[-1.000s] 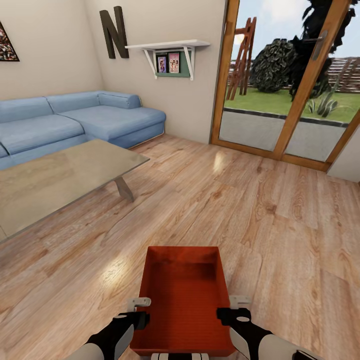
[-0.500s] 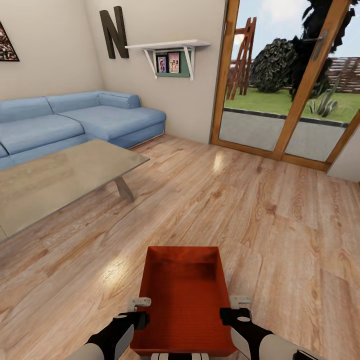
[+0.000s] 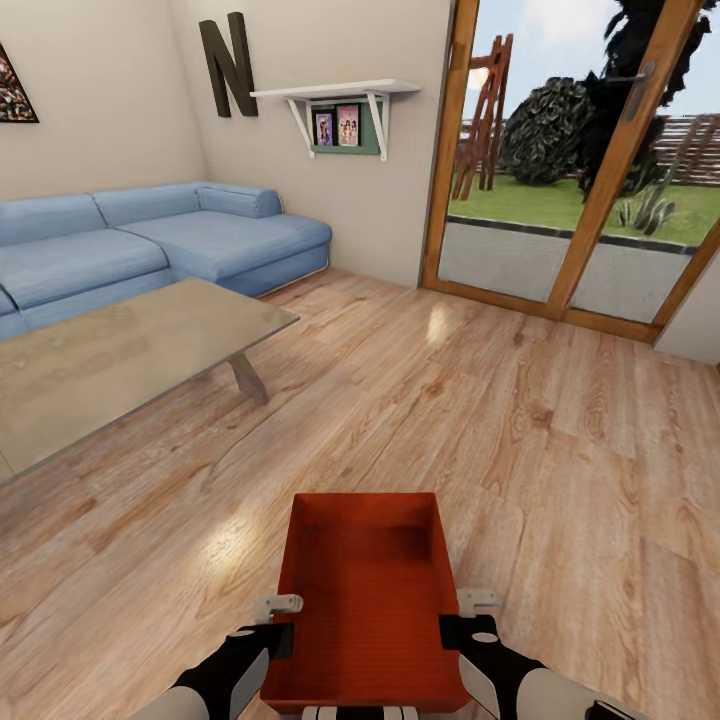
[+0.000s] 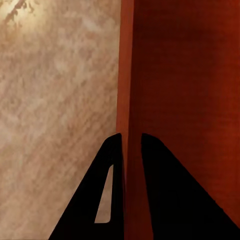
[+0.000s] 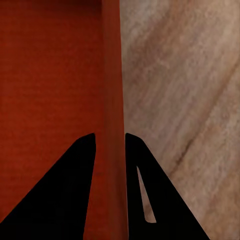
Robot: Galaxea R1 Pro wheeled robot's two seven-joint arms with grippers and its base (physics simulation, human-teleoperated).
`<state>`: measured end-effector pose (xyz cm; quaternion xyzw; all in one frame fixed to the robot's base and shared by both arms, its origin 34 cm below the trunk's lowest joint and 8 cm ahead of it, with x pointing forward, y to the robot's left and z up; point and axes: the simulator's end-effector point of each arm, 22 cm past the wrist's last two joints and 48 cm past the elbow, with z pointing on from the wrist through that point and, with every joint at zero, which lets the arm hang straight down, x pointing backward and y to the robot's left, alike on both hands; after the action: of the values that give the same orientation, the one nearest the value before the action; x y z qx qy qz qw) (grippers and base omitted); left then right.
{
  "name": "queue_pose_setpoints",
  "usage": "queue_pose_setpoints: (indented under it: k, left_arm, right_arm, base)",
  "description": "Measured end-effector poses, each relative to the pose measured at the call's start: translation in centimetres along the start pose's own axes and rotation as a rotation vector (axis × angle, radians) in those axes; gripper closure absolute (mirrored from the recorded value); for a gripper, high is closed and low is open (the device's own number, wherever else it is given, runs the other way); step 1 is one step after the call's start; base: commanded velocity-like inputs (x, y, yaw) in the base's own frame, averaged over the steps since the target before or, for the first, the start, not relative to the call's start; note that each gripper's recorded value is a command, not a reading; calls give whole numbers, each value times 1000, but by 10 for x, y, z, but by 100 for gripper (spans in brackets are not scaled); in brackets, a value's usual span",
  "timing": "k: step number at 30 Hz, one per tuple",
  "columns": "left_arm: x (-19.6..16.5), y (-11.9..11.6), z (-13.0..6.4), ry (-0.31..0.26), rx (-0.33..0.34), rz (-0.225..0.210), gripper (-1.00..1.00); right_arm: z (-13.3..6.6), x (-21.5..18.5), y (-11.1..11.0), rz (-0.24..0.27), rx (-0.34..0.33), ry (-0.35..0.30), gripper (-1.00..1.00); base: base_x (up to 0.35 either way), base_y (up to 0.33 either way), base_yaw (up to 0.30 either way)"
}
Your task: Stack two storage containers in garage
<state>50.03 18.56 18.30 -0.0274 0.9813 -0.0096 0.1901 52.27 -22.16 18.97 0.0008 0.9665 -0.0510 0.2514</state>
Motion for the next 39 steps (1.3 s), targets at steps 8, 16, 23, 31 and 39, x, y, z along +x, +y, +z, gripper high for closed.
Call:
queue_pose_setpoints:
  k: [8,16,23,31,39]
  left_arm:
    - [0,0,0,0,0,0,100]
    - [-10,0,-7,-19,1,5,100]
    - [-21,0,-19,-27,1,5,100]
    - [-32,-1,-34,-28,1,4,100]
    - [-43,-2,-49,-28,1,4,100]
  right_arm:
    - [0,-1,0,1,-2,-1,100]
    - [-6,-14,0,5,-2,-27,100]
    - [-17,-26,-1,6,-2,-35,100]
    - [-30,-39,-3,6,-2,-36,100]
    - [-43,-52,-4,6,-3,-36,100]
  base:
    - [0,0,0]
    - [0,0,0]
    - [0,0,0]
    - [0,0,0]
    - [0,0,0]
